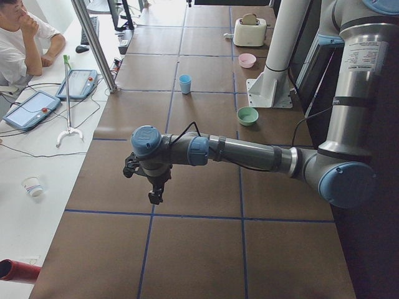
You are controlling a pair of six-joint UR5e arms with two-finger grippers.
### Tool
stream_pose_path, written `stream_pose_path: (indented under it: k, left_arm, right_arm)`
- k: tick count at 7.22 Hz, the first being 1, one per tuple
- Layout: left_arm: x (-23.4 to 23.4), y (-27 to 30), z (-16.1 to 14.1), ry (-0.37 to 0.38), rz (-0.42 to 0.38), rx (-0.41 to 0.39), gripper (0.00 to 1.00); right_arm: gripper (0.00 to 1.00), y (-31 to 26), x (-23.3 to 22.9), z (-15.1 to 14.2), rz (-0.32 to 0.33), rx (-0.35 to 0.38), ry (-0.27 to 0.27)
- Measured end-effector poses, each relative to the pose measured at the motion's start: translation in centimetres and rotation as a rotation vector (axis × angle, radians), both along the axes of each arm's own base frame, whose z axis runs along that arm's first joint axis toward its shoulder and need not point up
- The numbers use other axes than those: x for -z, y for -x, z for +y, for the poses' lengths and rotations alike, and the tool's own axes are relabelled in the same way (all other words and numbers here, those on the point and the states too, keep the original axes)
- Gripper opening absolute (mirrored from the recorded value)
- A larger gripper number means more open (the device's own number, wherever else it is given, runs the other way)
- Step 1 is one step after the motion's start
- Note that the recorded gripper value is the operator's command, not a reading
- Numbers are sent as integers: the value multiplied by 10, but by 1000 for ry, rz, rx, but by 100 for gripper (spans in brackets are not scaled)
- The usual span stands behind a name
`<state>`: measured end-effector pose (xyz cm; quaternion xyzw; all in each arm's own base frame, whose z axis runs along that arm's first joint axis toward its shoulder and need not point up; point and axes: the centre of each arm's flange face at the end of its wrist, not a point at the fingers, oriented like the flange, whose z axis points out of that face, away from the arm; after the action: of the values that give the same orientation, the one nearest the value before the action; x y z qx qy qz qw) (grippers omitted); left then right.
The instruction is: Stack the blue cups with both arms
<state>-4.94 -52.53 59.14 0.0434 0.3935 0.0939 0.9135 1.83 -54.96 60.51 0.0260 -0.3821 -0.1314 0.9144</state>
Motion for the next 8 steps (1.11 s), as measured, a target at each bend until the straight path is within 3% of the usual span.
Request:
stream_pose_path:
  k: [8]
  left_arm:
    - [-5,-1,1,4,-4,-1,100]
  right_arm:
    - [100,0,-6,4,5,1,9]
